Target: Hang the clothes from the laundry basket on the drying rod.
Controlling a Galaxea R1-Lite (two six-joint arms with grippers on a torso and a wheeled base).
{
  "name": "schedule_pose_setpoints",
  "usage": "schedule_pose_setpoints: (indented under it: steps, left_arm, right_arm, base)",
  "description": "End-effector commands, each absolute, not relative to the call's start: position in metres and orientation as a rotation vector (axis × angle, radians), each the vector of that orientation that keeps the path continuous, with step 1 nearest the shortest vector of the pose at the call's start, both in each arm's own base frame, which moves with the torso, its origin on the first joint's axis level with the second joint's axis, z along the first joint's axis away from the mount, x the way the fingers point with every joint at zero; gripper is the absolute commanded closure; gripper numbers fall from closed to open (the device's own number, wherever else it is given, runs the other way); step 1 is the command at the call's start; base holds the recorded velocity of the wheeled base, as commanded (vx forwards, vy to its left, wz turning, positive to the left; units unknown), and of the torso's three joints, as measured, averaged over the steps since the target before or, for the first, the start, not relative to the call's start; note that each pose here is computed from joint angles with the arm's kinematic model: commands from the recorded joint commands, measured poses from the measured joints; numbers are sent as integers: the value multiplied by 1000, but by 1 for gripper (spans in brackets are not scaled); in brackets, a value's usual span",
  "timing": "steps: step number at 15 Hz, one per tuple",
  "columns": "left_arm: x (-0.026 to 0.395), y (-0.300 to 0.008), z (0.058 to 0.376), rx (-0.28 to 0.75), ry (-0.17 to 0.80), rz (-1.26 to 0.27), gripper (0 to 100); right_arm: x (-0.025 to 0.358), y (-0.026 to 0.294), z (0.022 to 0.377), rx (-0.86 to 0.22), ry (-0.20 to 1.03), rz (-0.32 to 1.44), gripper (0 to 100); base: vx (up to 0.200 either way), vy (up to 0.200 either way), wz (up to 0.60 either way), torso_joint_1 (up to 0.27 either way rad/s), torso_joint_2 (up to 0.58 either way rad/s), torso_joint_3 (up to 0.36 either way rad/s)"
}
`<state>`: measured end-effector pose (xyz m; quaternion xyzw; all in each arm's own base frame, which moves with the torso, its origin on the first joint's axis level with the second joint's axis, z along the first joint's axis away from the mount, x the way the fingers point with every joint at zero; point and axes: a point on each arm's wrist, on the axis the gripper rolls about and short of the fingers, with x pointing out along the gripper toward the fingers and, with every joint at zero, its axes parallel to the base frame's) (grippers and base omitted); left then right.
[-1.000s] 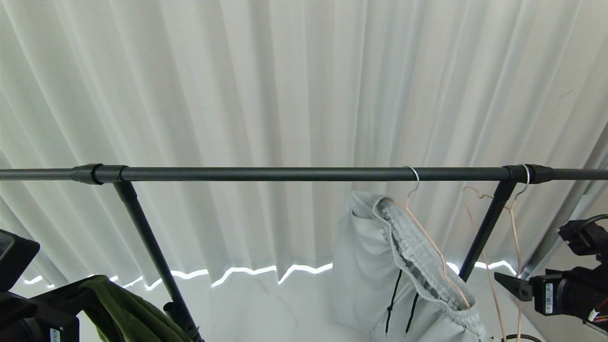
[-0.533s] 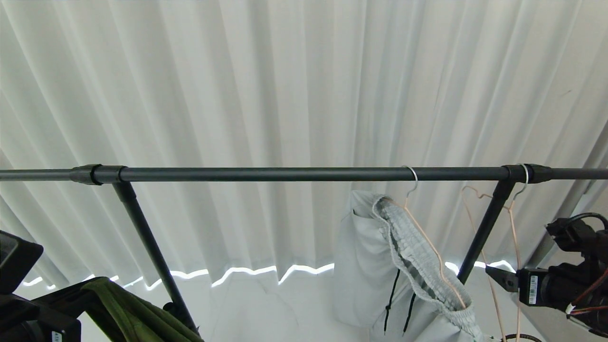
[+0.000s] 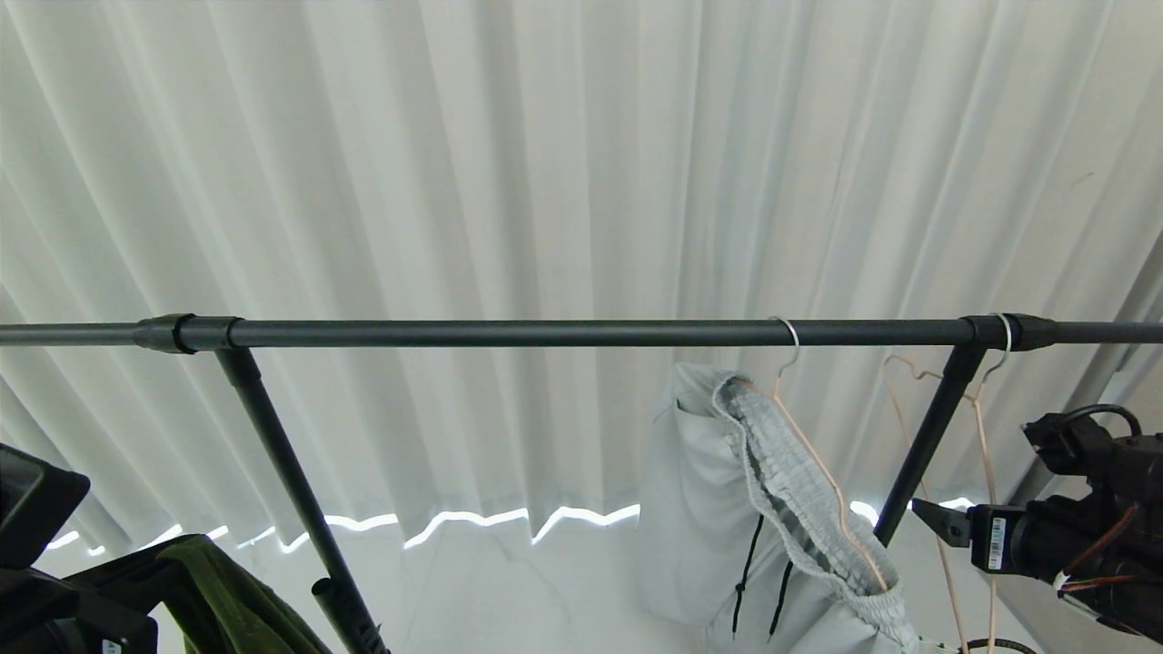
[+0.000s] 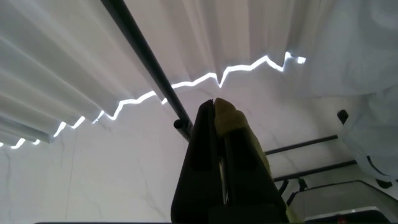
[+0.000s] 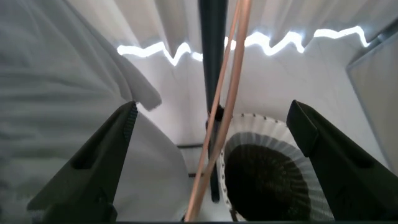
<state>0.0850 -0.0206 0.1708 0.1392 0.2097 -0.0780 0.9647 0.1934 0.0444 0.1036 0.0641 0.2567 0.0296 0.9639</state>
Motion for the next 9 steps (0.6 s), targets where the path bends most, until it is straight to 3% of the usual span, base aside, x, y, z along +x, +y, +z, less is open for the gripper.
schedule_pose_setpoints:
  steps: [1,5,6,9]
  left_arm:
    - [85,-20,171,282,423,-157,100]
    - [85,-20,171,280,423,-157,100]
    - [85,-20,171,280,423,-157,100]
    - [85,-20,171,280,423,-157,100]
  right_arm:
    - [194,45,100,127,536,58,0]
    - [197,41,100,133,533,37,0]
    - [197,41,100,133,533,36,100]
    - [197,40,100,133,534,34,100]
  base:
    - [0,0,0,0,0,0]
    - [0,0,0,0,0,0]
    - [0,0,0,0,0,0]
    - [0,0,0,0,0,0]
